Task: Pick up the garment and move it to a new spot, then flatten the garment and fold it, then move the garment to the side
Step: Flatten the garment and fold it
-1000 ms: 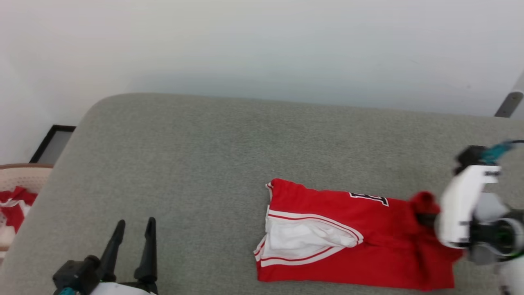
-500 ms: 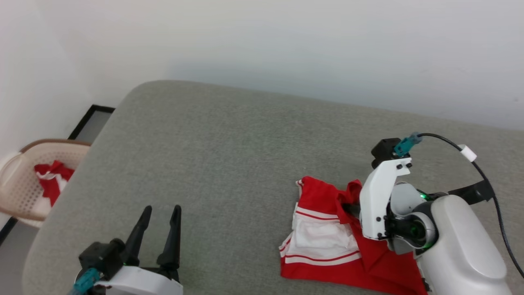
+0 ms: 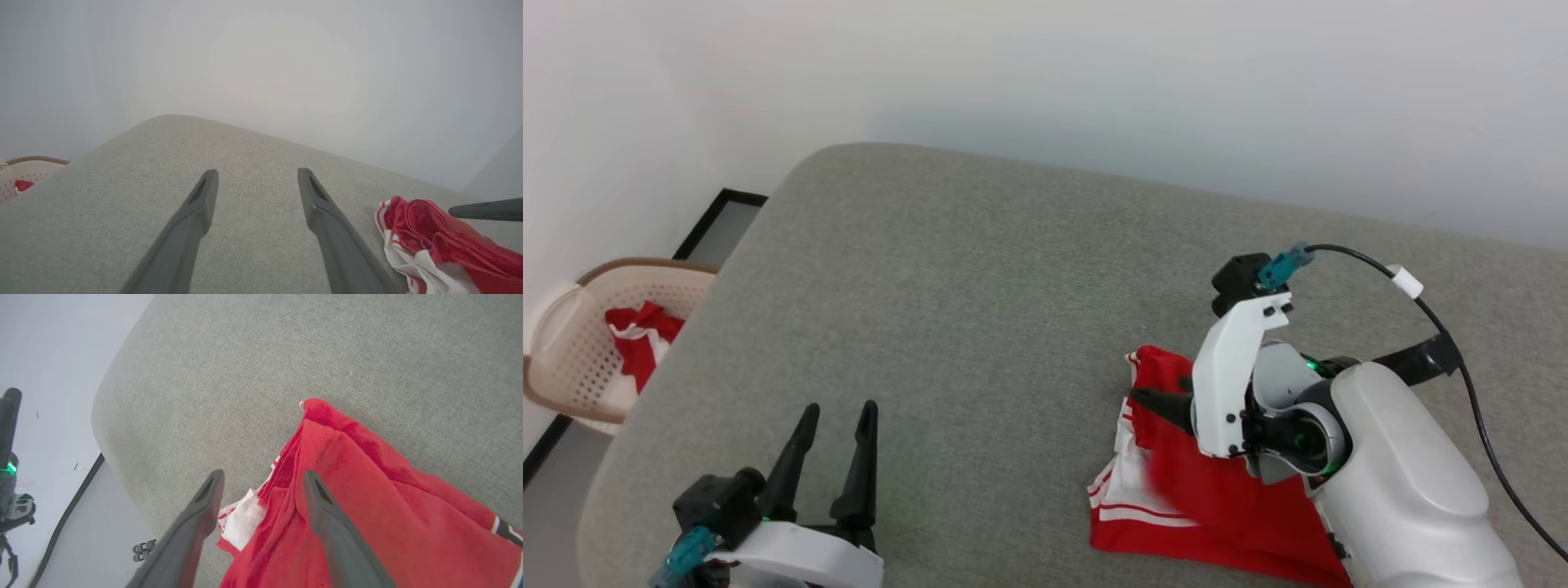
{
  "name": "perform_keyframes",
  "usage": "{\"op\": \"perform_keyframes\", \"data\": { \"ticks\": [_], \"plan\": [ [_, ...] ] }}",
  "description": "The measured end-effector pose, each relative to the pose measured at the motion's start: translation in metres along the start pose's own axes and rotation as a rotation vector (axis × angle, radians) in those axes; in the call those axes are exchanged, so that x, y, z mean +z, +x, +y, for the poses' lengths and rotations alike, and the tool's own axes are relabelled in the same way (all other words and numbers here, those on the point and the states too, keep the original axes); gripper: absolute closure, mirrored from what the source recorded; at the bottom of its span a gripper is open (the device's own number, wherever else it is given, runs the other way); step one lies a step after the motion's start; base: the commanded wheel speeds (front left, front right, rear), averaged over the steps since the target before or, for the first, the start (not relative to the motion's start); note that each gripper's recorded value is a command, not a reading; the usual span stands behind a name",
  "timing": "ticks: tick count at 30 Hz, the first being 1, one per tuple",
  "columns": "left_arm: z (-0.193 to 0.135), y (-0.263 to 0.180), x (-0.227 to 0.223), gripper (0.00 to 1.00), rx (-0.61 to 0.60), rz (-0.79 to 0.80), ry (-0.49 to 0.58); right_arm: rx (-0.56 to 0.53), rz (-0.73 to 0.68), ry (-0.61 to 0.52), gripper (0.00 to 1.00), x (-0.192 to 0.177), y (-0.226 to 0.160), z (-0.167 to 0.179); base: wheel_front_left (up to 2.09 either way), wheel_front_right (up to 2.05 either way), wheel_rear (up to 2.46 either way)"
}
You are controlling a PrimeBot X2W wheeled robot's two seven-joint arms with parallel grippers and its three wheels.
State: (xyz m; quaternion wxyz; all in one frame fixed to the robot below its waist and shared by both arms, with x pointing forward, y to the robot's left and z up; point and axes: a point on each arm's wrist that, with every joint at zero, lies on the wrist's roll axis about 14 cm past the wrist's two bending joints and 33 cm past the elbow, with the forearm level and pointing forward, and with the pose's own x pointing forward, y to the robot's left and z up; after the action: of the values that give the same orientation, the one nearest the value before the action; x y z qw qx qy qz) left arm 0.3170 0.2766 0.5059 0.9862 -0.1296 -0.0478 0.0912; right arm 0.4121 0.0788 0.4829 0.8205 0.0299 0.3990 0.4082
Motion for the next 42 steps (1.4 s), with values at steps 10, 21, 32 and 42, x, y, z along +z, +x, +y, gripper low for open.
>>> {"op": "perform_keyframes", "data": {
  "ticks": [10, 21, 32, 42],
  "plan": [
    [-0.013, 0.016, 0.0, 0.0, -0.043, -0.005, 0.0, 0.003, -0.127, -0.011, 0.0, 0.02, -0.023, 0.0, 0.0, 0.0, 0.0],
    [-0.035, 0.035, 0.002, 0.0, -0.131, -0.011, 0.043, -0.134, -0.387, -0.008, 0.0, 0.032, -0.09, -0.054, 0.0, 0.0, 0.0],
    [-0.059, 0.047, -0.001, 0.0, -0.215, -0.008, 0.074, -0.372, -0.665, -0.064, 0.0, 0.011, -0.175, -0.115, 0.0, 0.0, 0.0],
    [-0.053, 0.044, 0.005, 0.0, -0.208, -0.024, 0.098, -0.534, -0.8, -0.155, 0.0, -0.027, -0.226, -0.143, 0.0, 0.0, 0.0]
  ]
}}
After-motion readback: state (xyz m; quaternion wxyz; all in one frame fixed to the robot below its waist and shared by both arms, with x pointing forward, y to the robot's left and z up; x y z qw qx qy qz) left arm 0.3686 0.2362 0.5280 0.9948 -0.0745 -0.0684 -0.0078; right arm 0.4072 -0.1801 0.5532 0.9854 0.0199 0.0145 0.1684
